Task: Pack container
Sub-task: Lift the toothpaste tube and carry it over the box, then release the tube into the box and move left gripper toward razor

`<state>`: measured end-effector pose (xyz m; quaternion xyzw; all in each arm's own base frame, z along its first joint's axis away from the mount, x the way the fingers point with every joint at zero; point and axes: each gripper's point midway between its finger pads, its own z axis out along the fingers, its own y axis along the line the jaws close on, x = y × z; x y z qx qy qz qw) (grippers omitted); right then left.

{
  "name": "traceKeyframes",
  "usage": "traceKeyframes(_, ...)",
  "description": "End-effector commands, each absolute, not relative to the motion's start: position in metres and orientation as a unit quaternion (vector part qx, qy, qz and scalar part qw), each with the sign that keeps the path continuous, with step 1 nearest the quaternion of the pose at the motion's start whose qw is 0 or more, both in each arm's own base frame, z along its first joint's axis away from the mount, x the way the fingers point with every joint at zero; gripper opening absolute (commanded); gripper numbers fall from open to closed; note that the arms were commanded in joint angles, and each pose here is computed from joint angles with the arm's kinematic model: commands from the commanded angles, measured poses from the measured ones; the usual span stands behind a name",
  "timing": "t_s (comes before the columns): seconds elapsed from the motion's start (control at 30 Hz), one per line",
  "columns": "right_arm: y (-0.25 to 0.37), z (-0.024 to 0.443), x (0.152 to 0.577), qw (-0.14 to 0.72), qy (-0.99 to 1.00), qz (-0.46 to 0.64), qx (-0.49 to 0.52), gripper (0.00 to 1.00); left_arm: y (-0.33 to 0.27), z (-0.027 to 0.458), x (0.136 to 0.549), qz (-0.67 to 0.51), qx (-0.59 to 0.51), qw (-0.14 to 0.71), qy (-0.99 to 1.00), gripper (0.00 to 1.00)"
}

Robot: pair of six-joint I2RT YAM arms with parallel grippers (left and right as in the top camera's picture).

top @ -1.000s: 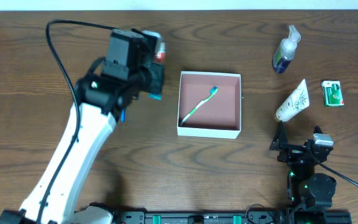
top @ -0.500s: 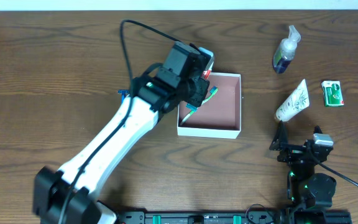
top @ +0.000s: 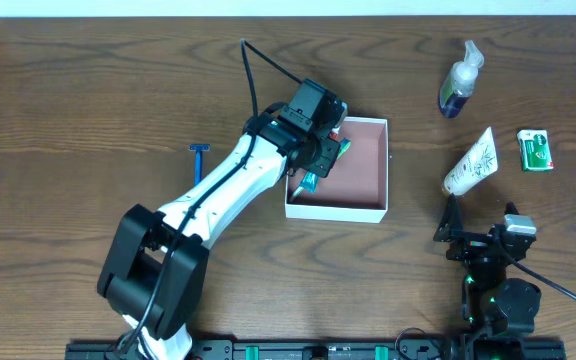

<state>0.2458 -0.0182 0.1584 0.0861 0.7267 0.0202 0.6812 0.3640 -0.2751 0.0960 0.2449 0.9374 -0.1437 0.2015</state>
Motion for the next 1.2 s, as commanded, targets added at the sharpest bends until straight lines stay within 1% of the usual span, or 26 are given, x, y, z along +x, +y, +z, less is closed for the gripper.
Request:
traceKeyframes(0.0,-0.015,0.157,0.246,0.681,0.728,0.021,0.078,0.99,-0.275,0.091,0.371,-0.134,0.24,0.206,0.939,0.07)
traceKeyframes(0.17,-0.015,0.157,0.246,0.681,0.728,0.021,0.078,0.99,-0.273,0.087,0.373,-0.13,0.231,0.204,0.942,0.07)
traceKeyframes(0.3,-0.015,0.157,0.246,0.681,0.728,0.021,0.078,0.99,-0.26,0.087,0.382,-0.097,0.177,0.217,0.955,0.07)
traceKeyframes(0.63,-0.015,0.157,0.246,0.681,0.728,0.021,0.078,0.99,-0.26,0.083,0.382,-0.105,0.131,0.208,0.964,0.07)
traceKeyframes(0.83,-0.015,0.157,0.246,0.681,0.728,0.021,0.078,0.99,-0.259,0.069,0.381,-0.1,0.127,0.194,0.968,0.07)
traceKeyframes(0.87,-0.015,0.157,0.246,0.681,0.728,0.021,0.078,0.99,-0.259,0.067,0.381,-0.099,0.128,0.192,0.968,0.11)
traceKeyframes(0.93,-0.015,0.157,0.246,0.681,0.728,0.021,0.078,0.99,-0.259,0.063,0.38,-0.096,0.128,0.187,0.969,0.13)
traceKeyframes(1.17,-0.015,0.157,0.246,0.681,0.728,0.021,0.078,0.99,-0.258,0.062,0.378,-0.094,0.128,0.184,0.97,0.13)
